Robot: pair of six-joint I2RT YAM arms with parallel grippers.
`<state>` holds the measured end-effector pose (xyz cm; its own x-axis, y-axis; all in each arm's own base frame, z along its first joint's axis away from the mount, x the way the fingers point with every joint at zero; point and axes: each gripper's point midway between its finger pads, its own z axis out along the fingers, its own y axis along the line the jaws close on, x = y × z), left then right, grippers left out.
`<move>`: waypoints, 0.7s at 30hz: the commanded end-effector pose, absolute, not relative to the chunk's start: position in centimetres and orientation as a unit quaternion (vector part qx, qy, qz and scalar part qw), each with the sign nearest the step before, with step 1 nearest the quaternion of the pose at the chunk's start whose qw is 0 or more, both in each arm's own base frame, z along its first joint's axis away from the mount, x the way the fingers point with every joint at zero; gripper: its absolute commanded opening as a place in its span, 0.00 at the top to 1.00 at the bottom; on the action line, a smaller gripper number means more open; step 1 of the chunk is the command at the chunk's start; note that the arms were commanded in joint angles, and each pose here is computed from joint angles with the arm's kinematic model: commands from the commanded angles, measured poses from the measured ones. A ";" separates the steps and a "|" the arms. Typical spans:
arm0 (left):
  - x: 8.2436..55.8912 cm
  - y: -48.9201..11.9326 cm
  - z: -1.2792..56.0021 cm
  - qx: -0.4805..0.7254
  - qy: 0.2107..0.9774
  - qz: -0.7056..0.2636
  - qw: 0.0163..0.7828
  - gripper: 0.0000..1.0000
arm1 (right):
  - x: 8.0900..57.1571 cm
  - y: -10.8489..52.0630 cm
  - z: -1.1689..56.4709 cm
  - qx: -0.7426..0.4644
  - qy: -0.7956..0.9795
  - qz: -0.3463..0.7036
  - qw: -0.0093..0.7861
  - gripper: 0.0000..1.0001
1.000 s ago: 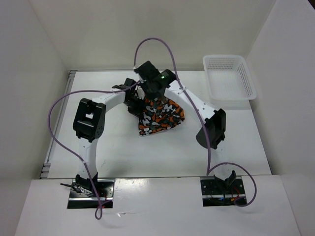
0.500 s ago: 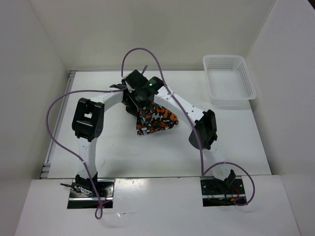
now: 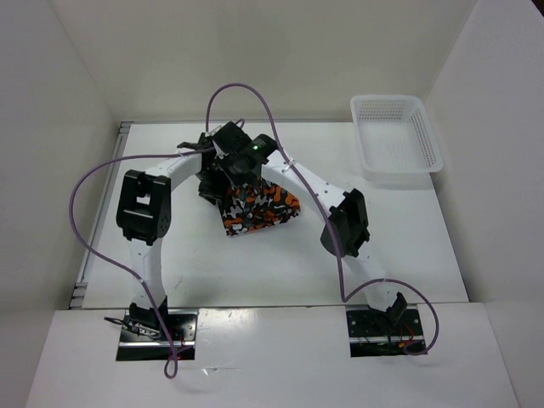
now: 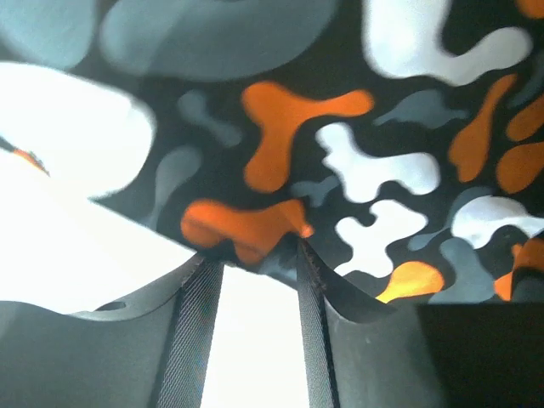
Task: Fold and stack the shorts
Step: Fold the shorts
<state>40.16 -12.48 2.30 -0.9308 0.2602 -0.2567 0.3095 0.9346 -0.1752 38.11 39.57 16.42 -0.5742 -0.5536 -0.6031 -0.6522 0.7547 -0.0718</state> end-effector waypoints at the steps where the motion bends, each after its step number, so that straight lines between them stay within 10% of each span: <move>1: 40.6 -10.1 6.9 0.137 0.973 -0.098 0.160 0.53 | 39.0 38.4 13.5 -0.334 0.897 0.043 0.287 1.00; 14: 42.4 -7.6 7.6 0.087 0.961 -0.184 0.189 0.47 | 39.8 40.1 14.3 -0.330 0.889 0.059 0.313 1.00; 21: 44.7 -7.4 5.1 0.080 0.963 -0.190 0.175 0.47 | 39.2 42.3 14.6 -0.352 0.876 0.085 0.319 0.50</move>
